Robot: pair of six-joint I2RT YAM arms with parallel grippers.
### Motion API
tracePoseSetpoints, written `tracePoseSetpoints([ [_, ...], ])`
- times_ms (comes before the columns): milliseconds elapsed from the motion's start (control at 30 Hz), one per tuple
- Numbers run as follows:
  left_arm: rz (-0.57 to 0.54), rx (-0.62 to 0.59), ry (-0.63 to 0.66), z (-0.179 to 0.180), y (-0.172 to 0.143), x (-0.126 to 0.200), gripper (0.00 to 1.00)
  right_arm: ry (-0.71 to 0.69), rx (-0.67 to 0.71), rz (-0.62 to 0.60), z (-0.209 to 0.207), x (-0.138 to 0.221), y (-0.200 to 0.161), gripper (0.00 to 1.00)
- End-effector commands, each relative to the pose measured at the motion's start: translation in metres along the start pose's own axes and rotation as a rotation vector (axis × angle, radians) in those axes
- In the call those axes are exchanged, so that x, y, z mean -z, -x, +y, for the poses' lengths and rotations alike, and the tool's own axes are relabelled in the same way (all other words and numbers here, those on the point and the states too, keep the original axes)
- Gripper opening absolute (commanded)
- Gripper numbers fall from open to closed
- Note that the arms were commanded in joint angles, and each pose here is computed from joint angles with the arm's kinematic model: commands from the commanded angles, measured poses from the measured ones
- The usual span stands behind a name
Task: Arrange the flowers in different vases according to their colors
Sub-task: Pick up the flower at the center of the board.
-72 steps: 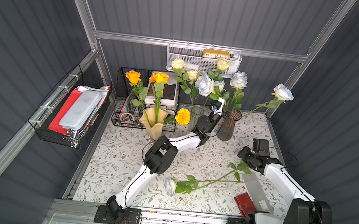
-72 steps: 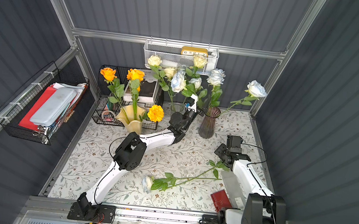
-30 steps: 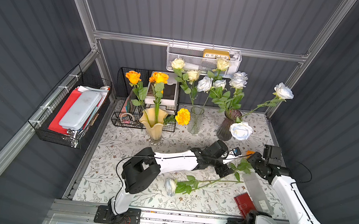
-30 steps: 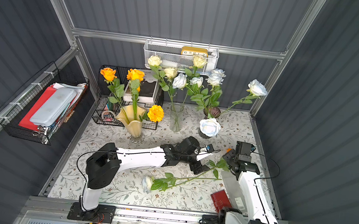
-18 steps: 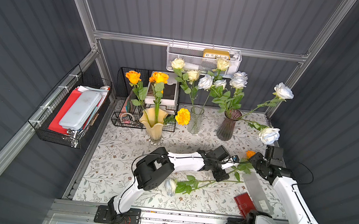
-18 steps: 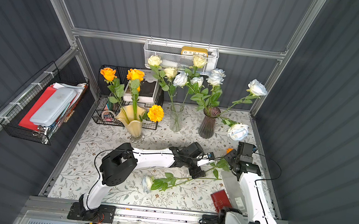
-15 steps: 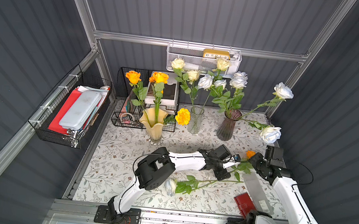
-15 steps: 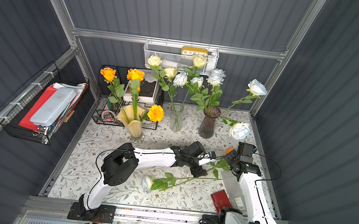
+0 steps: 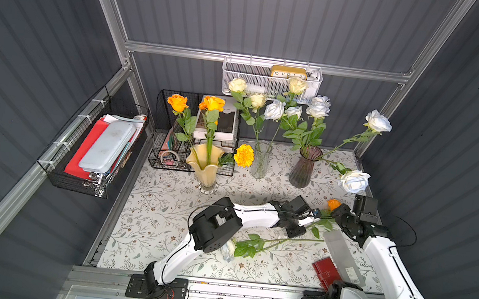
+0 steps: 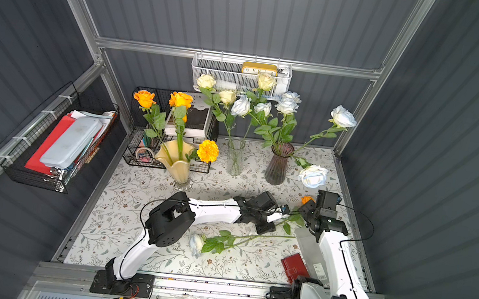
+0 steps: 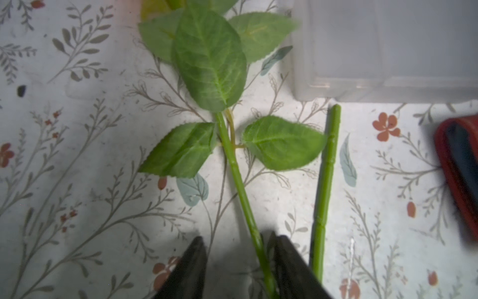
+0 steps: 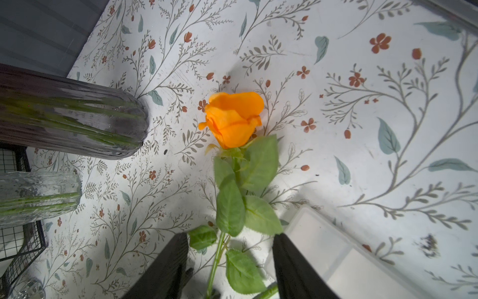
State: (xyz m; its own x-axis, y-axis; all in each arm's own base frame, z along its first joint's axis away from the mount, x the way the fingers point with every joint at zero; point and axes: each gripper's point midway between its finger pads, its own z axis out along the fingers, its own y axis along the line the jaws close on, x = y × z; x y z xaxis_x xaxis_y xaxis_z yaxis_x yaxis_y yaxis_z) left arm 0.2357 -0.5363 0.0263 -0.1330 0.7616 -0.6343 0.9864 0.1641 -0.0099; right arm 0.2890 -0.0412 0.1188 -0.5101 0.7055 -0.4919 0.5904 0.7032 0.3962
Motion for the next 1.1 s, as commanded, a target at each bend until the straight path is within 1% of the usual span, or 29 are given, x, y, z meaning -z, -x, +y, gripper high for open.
tracePoseSetpoints([
  [0,0.058,0.017,-0.008,-0.003,-0.018,-0.010,0.22,0.004,0.012,0.004,-0.001,0.000,-0.001,0.57],
  [67,0.051,0.017,-0.006,-0.004,-0.016,-0.006,0.14,0.004,0.011,0.001,-0.001,0.001,-0.001,0.57],
  [167,0.028,0.011,0.036,0.002,-0.012,0.005,0.09,0.010,0.007,-0.004,0.000,0.001,0.000,0.57],
  [267,-0.006,0.002,0.132,0.015,-0.005,0.022,0.04,0.020,0.001,-0.002,0.002,0.001,0.000,0.57],
  [300,-0.005,0.035,0.164,0.020,-0.006,0.030,0.04,0.023,-0.001,-0.001,0.003,0.002,0.001,0.57],
  [367,-0.047,0.032,0.241,0.031,0.003,0.044,0.02,0.022,-0.004,-0.004,0.002,0.001,0.001,0.57],
  [467,-0.127,0.027,0.308,0.039,0.018,0.065,0.00,0.018,-0.004,-0.016,0.002,0.003,0.004,0.57],
  [567,-0.175,0.036,0.390,0.050,0.028,0.084,0.00,0.007,-0.001,-0.041,0.001,0.007,0.009,0.57],
  [667,-0.219,0.038,0.433,0.055,0.040,0.103,0.00,-0.001,-0.006,-0.090,-0.001,0.017,0.017,0.57],
  [700,-0.236,0.045,0.439,0.056,0.045,0.110,0.00,0.007,-0.006,-0.105,0.000,0.020,0.020,0.57],
  [733,-0.215,0.050,0.434,0.053,0.033,0.109,0.00,0.014,-0.011,-0.121,0.000,0.025,0.023,0.57],
  [867,-0.268,0.064,0.427,0.046,0.044,0.140,0.00,0.048,-0.039,-0.180,0.002,0.041,0.032,0.59],
  [933,-0.279,0.066,0.402,0.038,0.046,0.156,0.00,0.055,-0.044,-0.184,0.001,0.044,0.033,0.59],
  [1067,-0.291,0.077,0.323,0.014,0.034,0.191,0.00,0.038,-0.045,-0.152,-0.004,0.043,0.027,0.59],
])
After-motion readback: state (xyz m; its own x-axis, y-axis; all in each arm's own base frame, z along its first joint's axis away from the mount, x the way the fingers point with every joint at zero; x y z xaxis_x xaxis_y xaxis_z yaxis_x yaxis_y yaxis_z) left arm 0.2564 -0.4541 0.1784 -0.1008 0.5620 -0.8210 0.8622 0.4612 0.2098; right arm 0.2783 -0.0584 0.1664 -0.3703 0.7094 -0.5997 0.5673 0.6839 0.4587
